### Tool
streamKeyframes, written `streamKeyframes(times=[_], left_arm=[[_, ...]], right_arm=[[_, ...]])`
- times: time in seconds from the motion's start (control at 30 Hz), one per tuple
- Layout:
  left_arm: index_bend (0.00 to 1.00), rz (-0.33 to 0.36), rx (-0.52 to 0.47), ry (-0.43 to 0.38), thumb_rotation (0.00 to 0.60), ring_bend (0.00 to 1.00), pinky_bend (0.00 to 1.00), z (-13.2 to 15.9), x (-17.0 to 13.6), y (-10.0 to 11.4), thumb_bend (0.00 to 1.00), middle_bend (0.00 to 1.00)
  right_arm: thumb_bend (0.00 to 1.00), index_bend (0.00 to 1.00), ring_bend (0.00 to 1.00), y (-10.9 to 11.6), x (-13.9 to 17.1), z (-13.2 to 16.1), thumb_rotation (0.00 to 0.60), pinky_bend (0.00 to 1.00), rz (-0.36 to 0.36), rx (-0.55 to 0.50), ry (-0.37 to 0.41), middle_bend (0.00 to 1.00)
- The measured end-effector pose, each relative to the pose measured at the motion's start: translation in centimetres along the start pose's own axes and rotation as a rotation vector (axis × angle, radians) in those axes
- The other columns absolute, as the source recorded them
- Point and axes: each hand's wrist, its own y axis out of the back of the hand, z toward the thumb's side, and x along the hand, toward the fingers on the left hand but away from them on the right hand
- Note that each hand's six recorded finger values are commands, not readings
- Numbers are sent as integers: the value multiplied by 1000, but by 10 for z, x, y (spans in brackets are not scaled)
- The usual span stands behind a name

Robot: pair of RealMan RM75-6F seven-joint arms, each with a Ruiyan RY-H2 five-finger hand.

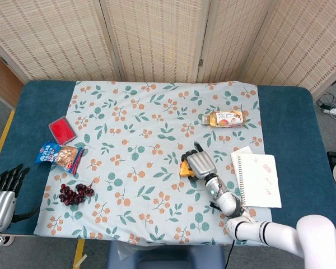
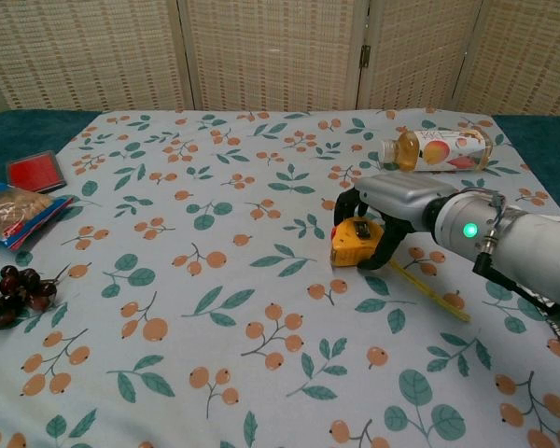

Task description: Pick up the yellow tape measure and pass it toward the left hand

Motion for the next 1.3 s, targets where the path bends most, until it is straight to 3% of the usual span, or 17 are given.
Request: streamKeyframes(times=[0.1, 0.27, 0.5, 0.73, 0.9, 1.3], left_arm=[[30, 13, -29, -32, 600, 5, 0, 11, 7, 1, 176, 0], [59, 39, -115, -100, 600, 34, 0, 34, 27, 6, 180, 0], [71, 63, -229, -227, 600, 66, 0, 83, 67, 9, 183, 16], [73, 17, -332, -360, 600, 75, 0, 143, 99, 4, 191, 27], [64, -23, -394, -438, 600, 75, 0, 188, 111, -3, 193, 27], [61, -82, -395, -549, 600, 75, 0, 261, 115, -16, 196, 27]], right_arm=[[381, 541, 354, 2, 0, 1, 600, 30, -10, -12, 0, 460], [383, 569, 379, 10, 4, 3, 600, 31, -42, -80, 7, 484], [383, 583, 389, 26, 16, 11, 600, 31, -110, -326, 43, 503], [383, 586, 389, 37, 24, 20, 600, 44, -194, -642, 91, 496], [383, 586, 386, 39, 22, 42, 600, 55, -241, -827, 162, 481], [383, 586, 392, 34, 17, 89, 600, 80, -336, -1024, 283, 473]])
